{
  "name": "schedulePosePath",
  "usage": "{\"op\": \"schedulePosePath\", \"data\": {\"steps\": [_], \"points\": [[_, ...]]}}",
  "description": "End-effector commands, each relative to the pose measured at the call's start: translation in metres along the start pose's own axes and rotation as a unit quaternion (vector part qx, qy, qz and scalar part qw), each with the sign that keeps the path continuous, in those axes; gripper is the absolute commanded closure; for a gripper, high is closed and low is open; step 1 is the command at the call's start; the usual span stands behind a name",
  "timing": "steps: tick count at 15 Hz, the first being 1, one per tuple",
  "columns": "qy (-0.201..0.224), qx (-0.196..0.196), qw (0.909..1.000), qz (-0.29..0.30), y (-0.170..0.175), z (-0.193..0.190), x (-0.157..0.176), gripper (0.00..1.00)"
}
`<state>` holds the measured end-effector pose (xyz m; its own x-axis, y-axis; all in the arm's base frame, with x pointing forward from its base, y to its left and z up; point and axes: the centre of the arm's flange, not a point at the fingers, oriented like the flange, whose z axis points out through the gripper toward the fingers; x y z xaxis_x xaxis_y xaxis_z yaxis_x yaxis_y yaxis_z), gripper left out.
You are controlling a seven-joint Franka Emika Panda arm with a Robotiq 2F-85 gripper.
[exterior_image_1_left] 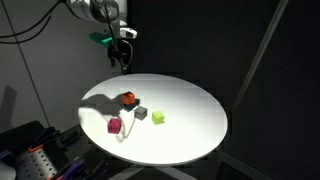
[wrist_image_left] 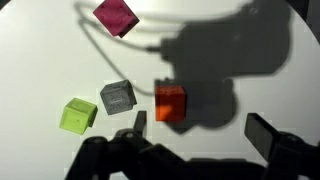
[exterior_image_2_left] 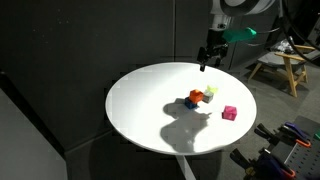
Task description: Stack up the orange block over the blue
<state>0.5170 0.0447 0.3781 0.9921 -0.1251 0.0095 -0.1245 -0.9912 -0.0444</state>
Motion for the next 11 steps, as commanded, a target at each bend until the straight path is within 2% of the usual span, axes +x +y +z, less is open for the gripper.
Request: {"op": "schedulePosePath", "data": {"steps": [1, 2, 3, 11], "points": [[-0.014, 0.012, 0.9998, 0.002, 0.006, -0.025, -0.026, 0.00], [-0.022, 0.017, 0.9996, 0.000, 0.006, -0.029, -0.030, 0.00], [-0.013, 0.005, 0.9999, 0.002, 0.001, -0.015, -0.014, 0.00], [-0.019, 0.009, 0.9998, 0.003, 0.002, -0.022, -0.023, 0.00]]}}
